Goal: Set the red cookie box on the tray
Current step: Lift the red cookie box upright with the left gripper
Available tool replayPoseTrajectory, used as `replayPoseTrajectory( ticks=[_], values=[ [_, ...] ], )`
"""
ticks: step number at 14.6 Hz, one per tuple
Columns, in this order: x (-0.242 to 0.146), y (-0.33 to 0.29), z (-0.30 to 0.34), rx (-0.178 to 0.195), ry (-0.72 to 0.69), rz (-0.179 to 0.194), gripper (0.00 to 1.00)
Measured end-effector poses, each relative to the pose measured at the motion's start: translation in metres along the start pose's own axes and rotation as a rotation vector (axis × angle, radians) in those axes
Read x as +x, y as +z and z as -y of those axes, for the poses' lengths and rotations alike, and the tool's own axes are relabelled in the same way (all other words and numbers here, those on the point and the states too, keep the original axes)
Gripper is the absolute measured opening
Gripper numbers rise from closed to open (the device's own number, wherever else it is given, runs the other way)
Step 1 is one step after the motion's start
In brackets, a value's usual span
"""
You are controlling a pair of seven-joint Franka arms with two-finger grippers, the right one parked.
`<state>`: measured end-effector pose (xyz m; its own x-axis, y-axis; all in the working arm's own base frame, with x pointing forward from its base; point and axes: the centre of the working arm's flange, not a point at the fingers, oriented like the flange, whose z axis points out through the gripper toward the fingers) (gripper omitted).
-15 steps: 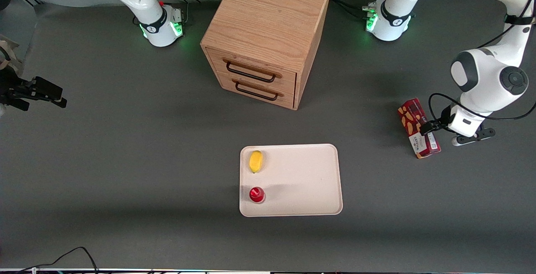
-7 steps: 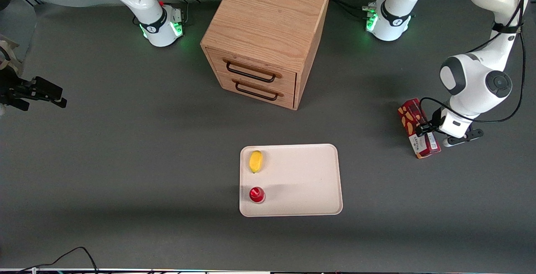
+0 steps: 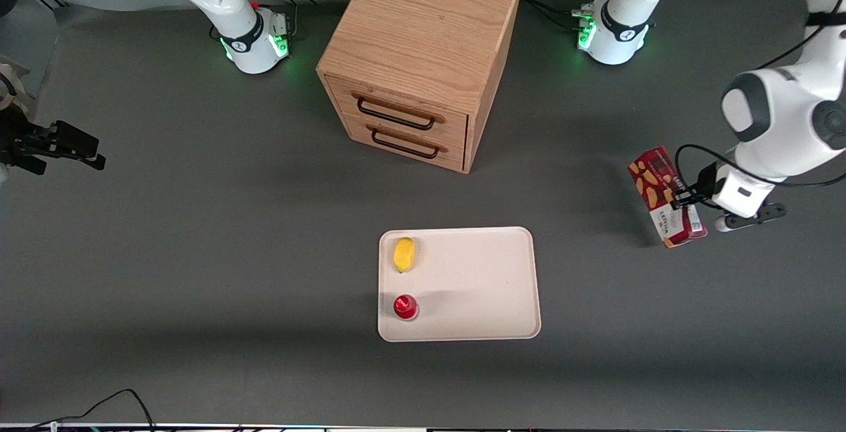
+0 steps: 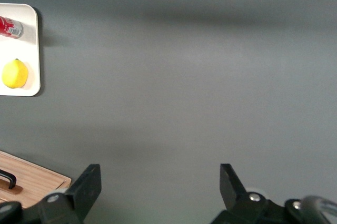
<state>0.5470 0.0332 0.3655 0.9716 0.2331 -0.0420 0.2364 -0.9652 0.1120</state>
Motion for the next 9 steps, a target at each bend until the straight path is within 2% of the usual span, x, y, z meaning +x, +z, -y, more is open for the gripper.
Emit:
replayPoseTrajectory(
  ticks=[3,6,9],
  values=[
    [-0.004,-0.115,-0.014,0.027,0.054,0.043,0.11],
    [-0.007,-0.2,-0.023,0.048,0.078,0.023,0.11],
    [-0.006,-0.232,-0.035,0.053,0.09,0.023,0.11]
  ],
)
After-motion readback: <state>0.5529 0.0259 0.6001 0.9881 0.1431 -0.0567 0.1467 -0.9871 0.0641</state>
